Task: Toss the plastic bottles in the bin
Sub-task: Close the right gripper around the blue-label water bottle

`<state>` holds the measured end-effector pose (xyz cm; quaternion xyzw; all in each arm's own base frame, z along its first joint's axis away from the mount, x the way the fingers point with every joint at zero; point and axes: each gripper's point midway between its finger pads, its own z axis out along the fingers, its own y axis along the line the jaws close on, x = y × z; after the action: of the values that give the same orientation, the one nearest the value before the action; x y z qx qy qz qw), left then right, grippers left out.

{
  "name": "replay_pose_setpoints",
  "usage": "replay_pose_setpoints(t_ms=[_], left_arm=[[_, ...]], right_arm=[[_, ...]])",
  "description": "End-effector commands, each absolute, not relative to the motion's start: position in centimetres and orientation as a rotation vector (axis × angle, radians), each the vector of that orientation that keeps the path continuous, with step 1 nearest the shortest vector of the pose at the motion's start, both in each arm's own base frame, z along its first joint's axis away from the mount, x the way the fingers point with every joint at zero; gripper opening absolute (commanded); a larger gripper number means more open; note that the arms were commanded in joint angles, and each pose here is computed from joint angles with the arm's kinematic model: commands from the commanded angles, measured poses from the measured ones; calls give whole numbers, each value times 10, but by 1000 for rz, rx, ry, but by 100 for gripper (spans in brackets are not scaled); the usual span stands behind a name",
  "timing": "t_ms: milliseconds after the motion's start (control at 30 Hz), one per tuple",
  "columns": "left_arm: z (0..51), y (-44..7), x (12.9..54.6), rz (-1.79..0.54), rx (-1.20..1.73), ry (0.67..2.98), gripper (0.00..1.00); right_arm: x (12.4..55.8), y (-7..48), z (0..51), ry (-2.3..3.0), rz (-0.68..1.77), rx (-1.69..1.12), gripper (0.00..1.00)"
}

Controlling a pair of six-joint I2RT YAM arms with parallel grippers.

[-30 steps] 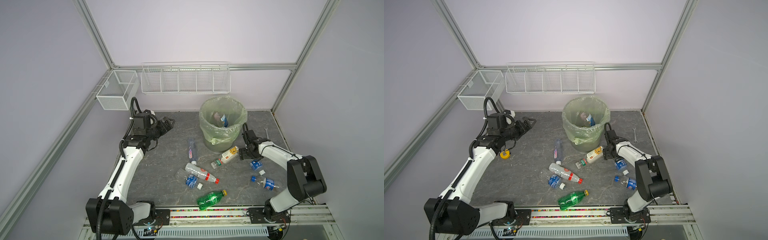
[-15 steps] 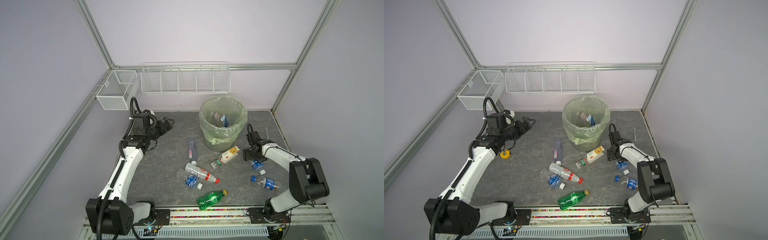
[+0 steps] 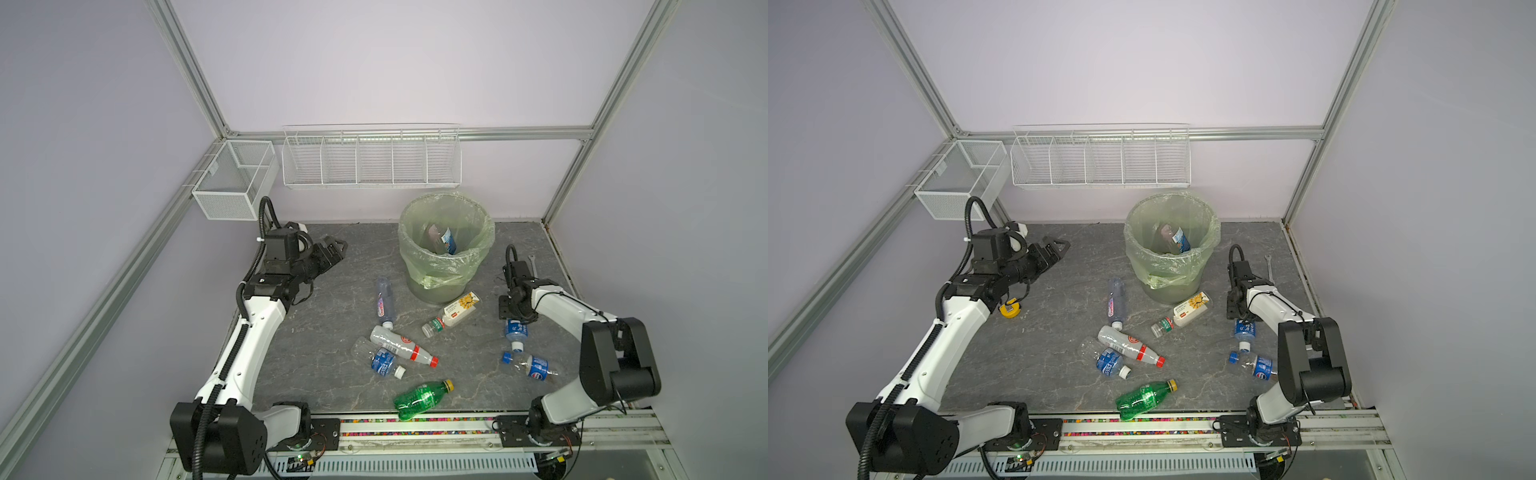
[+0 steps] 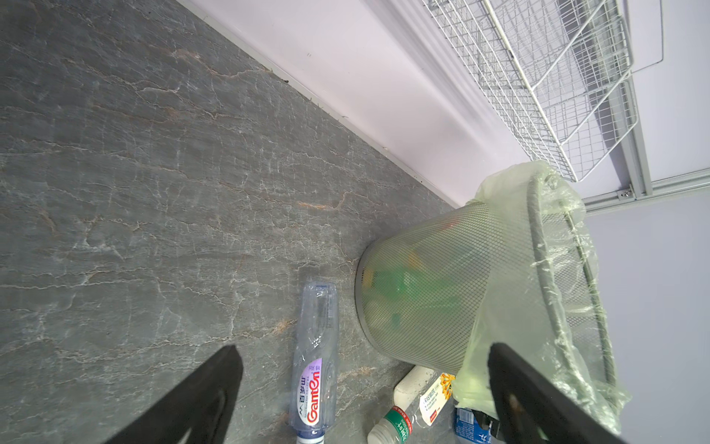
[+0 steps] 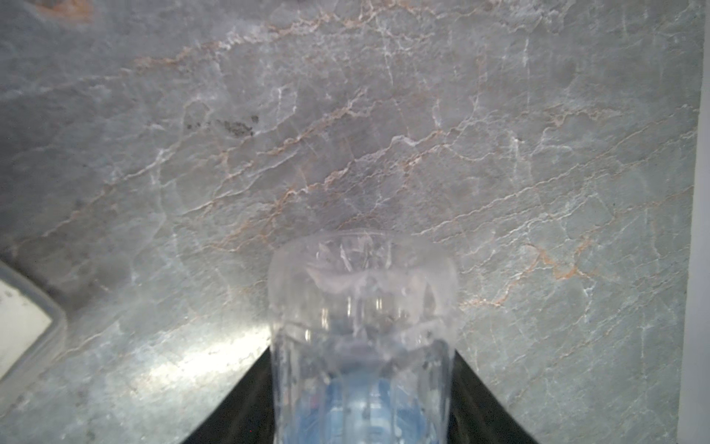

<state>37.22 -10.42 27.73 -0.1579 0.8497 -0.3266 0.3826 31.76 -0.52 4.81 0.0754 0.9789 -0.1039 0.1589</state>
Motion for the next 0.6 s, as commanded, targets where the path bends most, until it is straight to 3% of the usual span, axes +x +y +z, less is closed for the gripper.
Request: replay_pose_setpoints(t_ms=[0, 133, 567], left_arm=[[276, -97, 368, -793, -403, 2166, 100], [271, -94, 367, -778, -411, 2175, 100], [245, -79, 361, -726, -453, 2216, 100]], right_arm=[[327, -7, 61, 2753, -234, 253, 58], [331, -6, 65, 2746, -176, 270, 52], [334, 8, 133, 2615, 4, 261, 52]])
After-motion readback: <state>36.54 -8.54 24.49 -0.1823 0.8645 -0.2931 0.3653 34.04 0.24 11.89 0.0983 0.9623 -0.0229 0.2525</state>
